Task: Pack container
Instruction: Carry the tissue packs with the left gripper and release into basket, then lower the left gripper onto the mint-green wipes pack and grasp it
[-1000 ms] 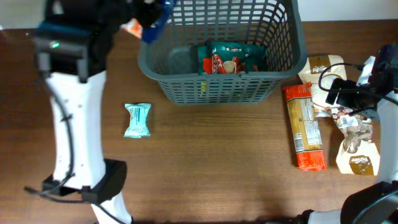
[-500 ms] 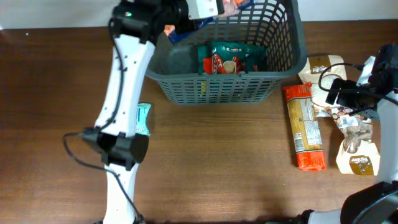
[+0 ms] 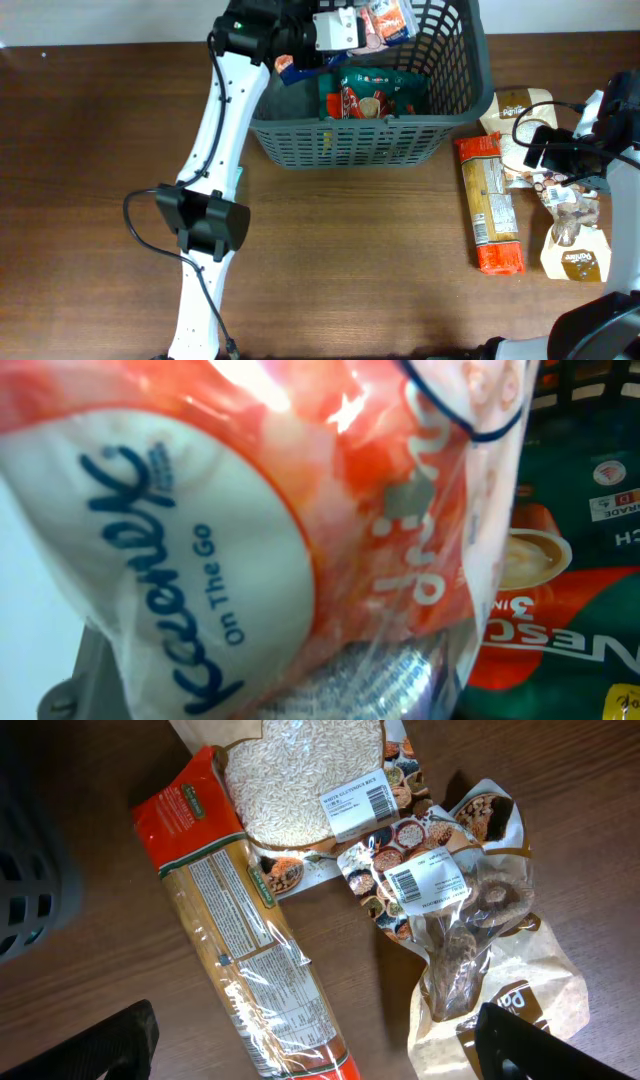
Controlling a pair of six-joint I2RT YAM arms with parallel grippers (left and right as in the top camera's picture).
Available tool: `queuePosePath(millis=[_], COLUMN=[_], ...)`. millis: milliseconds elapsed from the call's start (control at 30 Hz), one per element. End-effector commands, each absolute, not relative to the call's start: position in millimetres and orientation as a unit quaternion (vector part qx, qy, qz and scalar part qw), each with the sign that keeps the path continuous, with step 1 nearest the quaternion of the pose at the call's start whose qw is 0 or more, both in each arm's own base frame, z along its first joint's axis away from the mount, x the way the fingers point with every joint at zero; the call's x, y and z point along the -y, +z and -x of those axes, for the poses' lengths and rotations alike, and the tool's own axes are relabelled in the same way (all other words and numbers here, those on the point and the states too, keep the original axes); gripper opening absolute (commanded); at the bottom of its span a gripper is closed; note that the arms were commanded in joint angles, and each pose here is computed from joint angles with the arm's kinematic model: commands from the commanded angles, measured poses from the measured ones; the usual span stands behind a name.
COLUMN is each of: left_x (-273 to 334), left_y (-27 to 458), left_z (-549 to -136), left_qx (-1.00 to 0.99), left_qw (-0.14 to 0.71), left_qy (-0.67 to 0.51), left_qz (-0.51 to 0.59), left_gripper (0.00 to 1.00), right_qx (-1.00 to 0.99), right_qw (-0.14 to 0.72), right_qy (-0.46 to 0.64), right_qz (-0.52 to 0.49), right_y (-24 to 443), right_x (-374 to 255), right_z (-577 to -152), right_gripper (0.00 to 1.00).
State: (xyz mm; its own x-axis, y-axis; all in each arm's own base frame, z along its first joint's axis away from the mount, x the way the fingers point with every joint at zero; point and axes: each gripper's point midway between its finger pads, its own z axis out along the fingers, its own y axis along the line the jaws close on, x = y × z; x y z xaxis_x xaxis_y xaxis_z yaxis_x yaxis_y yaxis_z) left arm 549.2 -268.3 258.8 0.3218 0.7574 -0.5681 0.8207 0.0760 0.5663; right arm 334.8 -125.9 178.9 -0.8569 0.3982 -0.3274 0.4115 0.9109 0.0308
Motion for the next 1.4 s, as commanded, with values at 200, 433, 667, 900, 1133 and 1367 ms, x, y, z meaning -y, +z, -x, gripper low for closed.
queuePosePath(millis=[200, 433, 667, 900, 1133, 1367], left_x=[277.7, 260.0, 194.5, 86.3, -2.8, -46.9], left_y=[290.1, 362.3, 441.7, 464.7, 401.2, 350.2], left_z=[-537.4, -499.2, -444.5, -422.4, -391.0, -388.8], left_qx=[-0.625, -0.619, -0.646, -0.789, -0.923, -0.960], left_qw=[0.467, 0.496, 0.512, 0.489, 0.355, 0.273], left_qy=[-0.086, -0.065, 0.032, 0.100, 0.045, 0.005], left_qz=[-0.620, -0.606, -0.566, -0.359, -0.143, -0.062], left_gripper=[0.56, 0.69, 0.69, 0.70, 0.70, 0.79], right_qx=[-0.963, -0.963, -0.963, -0.963, -0.963, -0.963], right_qw=[0.170, 0.170, 0.170, 0.170, 0.170, 0.170], right_qy=[-0.017, -0.017, -0.017, -0.017, -0.017, -0.017], right_qz=[-0.208, -0.208, -0.208, -0.208, -0.208, -0.208], right_y=[181.9, 181.9, 181.9, 181.9, 181.9, 181.9], right_x=[127.1, 127.1, 127.1, 127.1, 127.1, 127.1], right_z=[-338.6, -338.6, -338.6, -338.6, -338.6, -338.6], right_gripper=[0.99, 0.99, 0.99, 0.99, 0.99, 0.99])
